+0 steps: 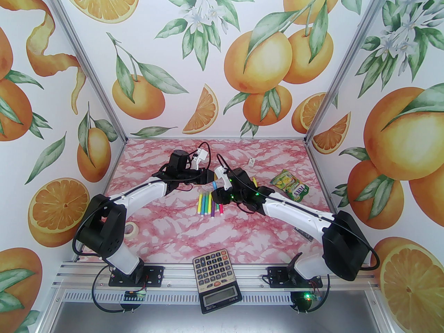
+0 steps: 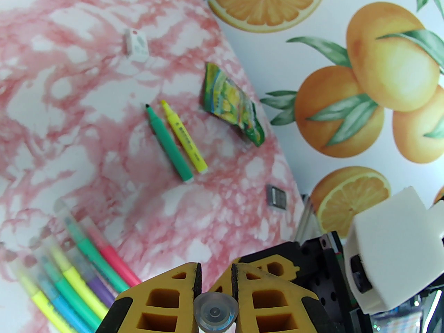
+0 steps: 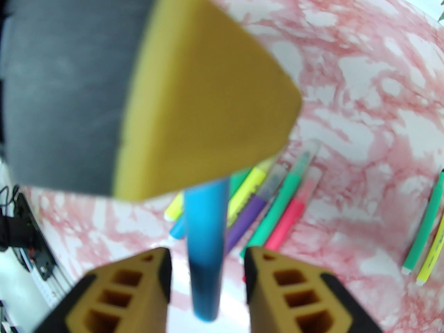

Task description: Open the pen caps

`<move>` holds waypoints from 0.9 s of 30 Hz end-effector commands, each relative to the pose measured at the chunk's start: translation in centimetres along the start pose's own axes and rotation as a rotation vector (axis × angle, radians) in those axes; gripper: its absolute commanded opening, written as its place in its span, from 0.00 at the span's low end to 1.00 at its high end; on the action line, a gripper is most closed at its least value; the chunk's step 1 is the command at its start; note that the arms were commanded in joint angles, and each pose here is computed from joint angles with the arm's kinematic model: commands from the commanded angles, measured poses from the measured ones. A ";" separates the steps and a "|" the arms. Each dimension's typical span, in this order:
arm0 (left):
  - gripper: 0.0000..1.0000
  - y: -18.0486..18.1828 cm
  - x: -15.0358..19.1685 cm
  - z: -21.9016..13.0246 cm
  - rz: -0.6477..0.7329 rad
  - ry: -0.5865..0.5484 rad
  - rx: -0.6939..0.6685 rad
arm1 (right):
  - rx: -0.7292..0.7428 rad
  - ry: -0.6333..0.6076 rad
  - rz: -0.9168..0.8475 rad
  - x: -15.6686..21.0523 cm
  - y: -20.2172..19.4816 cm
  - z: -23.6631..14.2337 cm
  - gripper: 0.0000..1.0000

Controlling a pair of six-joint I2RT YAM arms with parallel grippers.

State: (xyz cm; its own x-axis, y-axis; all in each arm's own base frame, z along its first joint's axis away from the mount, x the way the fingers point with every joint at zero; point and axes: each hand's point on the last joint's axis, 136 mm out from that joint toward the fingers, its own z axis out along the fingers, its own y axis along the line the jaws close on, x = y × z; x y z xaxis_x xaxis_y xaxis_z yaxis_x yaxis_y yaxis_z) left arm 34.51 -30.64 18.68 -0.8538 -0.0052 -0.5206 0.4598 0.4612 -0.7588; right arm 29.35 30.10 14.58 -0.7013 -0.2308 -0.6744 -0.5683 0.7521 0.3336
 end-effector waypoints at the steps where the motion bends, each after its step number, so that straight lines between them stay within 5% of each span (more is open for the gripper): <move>1: 0.06 -2.5 -1.5 -0.6 0.044 -0.031 0.079 | -0.018 -0.042 -0.011 -0.8 0.5 -0.1 0.43; 13: 0.05 -3.8 -1.5 -0.8 0.039 -0.028 0.140 | -0.046 -0.046 -0.014 -1.2 1.0 0.2 0.39; 27: 0.00 -2.9 -3.1 -1.9 0.030 -0.103 0.082 | -0.041 -0.019 -0.031 0.4 0.8 -0.9 0.10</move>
State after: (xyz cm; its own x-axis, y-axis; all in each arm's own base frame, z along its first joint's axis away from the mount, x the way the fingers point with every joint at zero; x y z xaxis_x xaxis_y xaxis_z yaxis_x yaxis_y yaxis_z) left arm 34.21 -31.27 20.44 -0.8585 -0.0190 -0.5125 0.4671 0.3840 -0.7965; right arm 29.52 30.43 15.30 -0.6834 -0.2101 -0.6992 -0.5804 0.7373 0.3457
